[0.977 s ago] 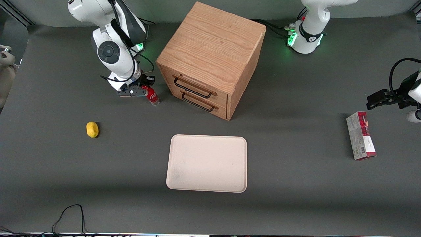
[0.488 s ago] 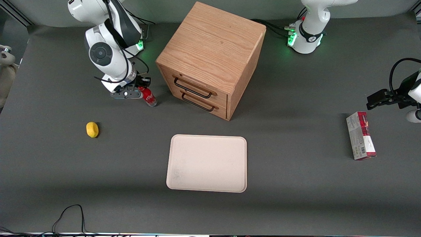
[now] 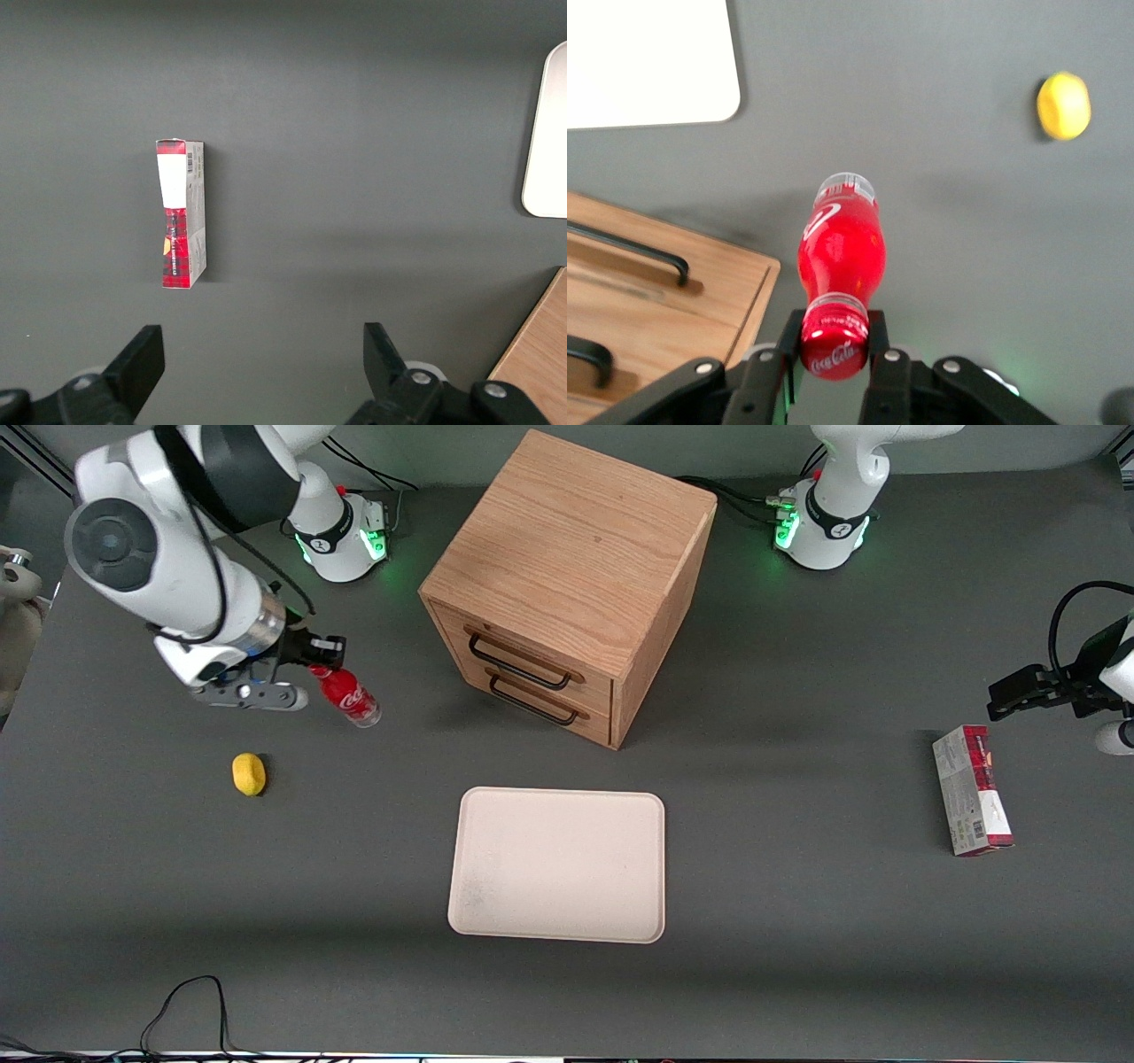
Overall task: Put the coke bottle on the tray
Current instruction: 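Lift the bottle and carry it with the right gripper toward the white tray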
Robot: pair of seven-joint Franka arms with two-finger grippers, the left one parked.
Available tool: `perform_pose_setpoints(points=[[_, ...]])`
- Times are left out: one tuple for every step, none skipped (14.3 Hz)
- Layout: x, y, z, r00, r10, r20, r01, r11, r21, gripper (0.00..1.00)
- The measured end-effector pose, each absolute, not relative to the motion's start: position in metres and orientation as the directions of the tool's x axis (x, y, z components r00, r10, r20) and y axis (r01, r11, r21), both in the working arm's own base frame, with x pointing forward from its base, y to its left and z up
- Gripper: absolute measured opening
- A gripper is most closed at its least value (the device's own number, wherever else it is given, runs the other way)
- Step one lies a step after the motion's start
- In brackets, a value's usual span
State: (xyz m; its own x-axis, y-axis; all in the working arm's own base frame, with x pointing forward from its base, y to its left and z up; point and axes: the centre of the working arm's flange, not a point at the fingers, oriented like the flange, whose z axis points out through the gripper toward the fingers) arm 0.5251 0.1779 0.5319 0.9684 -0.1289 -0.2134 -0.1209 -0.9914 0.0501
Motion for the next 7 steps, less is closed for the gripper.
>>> perform_pose_setpoints(points=[[0.541,0.179,0.542,0.965,-0.142,-0.219,-0.134,-0.990,0.050,0.31],[0.557,0.178,0.549,0.961,-0.155,-0.227,-0.148,-0.988,0.049,0.31],[0.570,0.177,0.551,0.958,-0.163,-0.236,-0.155,-0.986,0.055,0.31],[0.579,0.176,0.550,0.955,-0.169,-0.245,-0.157,-0.985,0.065,0.31],[0.587,0.177,0.548,0.953,-0.172,-0.250,-0.159,-0.985,0.072,0.31],[0.593,0.179,0.546,0.953,-0.173,-0.250,-0.159,-0.984,0.078,0.31],[0.597,0.182,0.545,0.954,-0.173,-0.247,-0.157,-0.984,0.081,0.31]])
